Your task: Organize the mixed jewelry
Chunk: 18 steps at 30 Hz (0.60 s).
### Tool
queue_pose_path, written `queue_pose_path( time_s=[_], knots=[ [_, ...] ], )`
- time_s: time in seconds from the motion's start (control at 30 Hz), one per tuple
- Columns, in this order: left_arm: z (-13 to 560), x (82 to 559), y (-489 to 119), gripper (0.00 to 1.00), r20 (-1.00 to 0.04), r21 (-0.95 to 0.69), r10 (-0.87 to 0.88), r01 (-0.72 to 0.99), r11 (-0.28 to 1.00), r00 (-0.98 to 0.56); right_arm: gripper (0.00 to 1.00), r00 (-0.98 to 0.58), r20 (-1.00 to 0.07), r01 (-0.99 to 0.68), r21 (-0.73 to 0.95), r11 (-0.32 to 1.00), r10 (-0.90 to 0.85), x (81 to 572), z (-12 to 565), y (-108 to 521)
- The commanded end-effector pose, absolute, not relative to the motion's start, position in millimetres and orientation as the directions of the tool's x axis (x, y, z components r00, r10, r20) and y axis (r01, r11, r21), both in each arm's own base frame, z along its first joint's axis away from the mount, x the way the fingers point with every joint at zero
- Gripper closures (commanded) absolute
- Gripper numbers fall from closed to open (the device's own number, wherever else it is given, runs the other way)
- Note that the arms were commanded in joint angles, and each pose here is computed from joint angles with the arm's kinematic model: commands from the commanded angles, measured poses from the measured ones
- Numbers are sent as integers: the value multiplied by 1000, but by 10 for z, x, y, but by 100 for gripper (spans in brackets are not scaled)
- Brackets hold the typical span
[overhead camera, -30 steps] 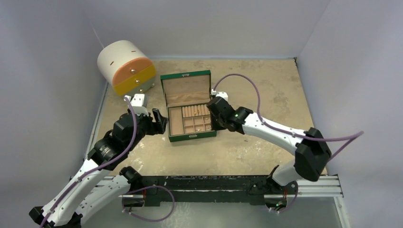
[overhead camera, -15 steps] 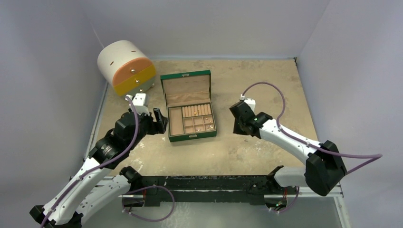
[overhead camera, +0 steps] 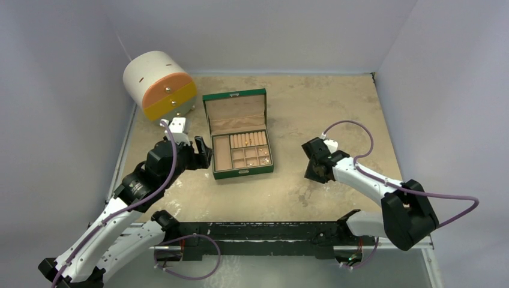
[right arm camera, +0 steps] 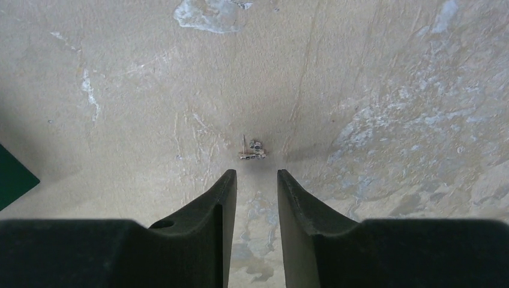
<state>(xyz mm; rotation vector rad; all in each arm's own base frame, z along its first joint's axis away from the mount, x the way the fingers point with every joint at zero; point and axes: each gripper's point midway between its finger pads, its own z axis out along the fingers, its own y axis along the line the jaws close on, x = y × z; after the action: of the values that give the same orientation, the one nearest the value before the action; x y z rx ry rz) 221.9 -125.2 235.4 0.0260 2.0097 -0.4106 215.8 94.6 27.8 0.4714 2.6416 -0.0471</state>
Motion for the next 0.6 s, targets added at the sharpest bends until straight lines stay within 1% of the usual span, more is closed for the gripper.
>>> queue_pose_path(
  time_s=[0.0, 0.3, 0.57],
  knots=[
    [2464, 2269, -1271, 31, -887, -286, -176, 209, 935, -426, 65, -799, -448, 412, 78, 908, 401, 2214, 249, 934],
    [2469, 2269, -1268, 31, -888, -287, -178, 208, 935, -425, 63, -752, -438, 496, 117, 861, 493, 2276, 206, 928],
    [2475, 2263, -1266, 31, -888, -288, -179, 210, 934, -423, 65, -747, -426, 515, 114, 849, 510, 2286, 180, 934]
  ],
)
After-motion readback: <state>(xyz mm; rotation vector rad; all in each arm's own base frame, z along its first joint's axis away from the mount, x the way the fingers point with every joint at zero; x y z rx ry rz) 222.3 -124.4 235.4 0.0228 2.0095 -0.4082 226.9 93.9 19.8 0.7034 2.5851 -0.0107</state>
